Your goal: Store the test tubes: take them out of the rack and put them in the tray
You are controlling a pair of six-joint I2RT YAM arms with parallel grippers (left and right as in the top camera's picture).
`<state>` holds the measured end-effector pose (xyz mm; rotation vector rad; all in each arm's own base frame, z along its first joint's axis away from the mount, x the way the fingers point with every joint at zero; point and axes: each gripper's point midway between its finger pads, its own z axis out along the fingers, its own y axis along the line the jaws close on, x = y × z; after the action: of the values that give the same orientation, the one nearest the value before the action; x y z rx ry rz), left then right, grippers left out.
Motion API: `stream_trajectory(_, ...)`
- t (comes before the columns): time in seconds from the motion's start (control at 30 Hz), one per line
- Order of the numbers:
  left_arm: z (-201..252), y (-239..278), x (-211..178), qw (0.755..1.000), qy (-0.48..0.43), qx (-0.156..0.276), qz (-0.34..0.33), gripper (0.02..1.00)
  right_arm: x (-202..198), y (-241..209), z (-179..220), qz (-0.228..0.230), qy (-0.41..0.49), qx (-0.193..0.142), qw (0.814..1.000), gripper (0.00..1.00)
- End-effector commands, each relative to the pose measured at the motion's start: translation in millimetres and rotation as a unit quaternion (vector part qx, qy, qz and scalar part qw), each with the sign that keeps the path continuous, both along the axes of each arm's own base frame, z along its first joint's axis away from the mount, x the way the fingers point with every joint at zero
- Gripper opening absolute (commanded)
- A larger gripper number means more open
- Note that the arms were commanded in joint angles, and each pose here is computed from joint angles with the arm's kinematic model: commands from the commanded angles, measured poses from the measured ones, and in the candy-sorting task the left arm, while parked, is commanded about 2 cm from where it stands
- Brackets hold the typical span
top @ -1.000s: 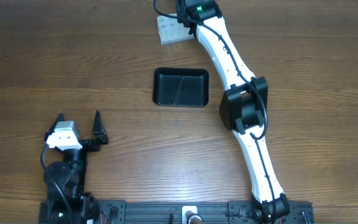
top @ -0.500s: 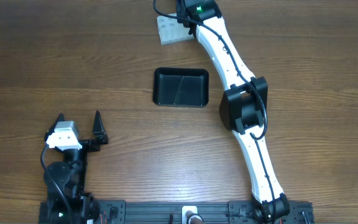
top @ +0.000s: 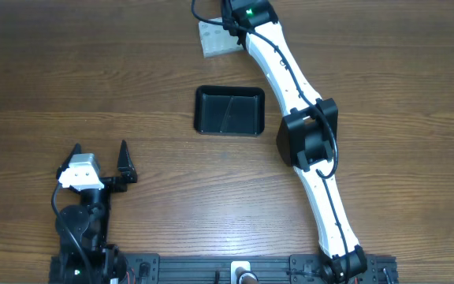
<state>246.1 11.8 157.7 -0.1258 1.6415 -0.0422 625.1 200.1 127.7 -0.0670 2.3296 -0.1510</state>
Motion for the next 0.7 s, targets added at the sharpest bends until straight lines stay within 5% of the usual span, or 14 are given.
stream_trajectory(0.03, -1.3, -1.3, -0.1, 1.000, 0.001, 0.007, -0.005, 0.998, -8.8, 8.0, 60.7, 0.007, -0.044, 0.009, 0.999, 0.106)
stream_trajectory(0.7, -1.3, -1.3, -0.1, 1.000, 0.001, 0.007, -0.005, 0.998, -43.1, 12.7, 138.4, 0.015, -0.076, 0.016, 0.997, 0.108)
